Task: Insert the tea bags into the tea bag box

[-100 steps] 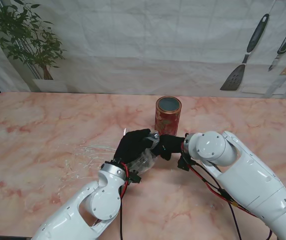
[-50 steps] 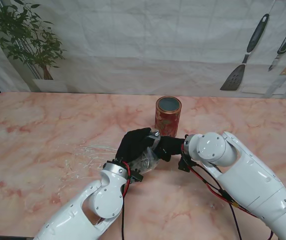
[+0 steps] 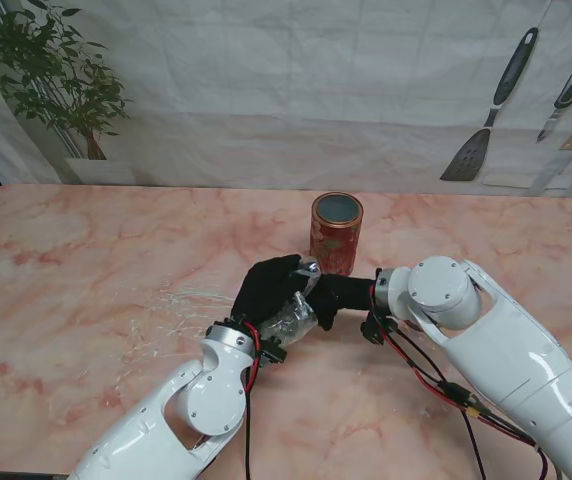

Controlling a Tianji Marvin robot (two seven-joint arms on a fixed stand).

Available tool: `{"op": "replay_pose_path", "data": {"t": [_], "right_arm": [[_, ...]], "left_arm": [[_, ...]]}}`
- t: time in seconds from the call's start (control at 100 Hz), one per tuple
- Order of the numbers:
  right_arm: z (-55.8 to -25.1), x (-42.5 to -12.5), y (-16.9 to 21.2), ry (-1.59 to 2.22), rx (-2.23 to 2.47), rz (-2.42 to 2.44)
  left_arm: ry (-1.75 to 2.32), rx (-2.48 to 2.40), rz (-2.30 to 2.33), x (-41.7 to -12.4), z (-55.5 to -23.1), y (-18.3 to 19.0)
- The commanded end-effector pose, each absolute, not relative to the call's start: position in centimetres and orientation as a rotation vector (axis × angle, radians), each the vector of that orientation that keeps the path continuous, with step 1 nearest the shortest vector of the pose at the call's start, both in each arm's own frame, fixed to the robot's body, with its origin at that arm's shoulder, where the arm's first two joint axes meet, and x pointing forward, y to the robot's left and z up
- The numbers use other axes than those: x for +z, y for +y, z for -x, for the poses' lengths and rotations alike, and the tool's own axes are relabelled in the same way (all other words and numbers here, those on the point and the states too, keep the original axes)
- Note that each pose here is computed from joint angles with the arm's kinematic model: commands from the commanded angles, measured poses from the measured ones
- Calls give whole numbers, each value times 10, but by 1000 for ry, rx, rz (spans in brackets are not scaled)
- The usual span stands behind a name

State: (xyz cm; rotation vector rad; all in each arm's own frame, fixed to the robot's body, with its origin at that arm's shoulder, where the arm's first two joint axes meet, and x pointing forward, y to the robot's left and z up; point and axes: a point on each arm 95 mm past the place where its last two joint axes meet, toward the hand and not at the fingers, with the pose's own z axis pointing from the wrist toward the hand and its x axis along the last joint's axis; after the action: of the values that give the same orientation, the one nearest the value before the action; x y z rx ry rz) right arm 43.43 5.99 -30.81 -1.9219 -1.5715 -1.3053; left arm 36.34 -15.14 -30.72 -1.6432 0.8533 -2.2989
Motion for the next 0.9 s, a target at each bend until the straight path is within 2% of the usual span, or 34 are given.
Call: {"op": "replay_pose_path", "data": {"t": [0.0,0.4,0.89], "right_arm": [[-435,-307,56,-1587,-1303,1915],[-424,-314,67,-1700,-1323,1901],[-420,-322,68,-1542,-1389,1951]], "left_arm": [[856,-2287,1649,-306,-363,-152],[796,-2229,1602,-307,-368,-157],[774,-2278,1627,-305,-365,-159]]}}
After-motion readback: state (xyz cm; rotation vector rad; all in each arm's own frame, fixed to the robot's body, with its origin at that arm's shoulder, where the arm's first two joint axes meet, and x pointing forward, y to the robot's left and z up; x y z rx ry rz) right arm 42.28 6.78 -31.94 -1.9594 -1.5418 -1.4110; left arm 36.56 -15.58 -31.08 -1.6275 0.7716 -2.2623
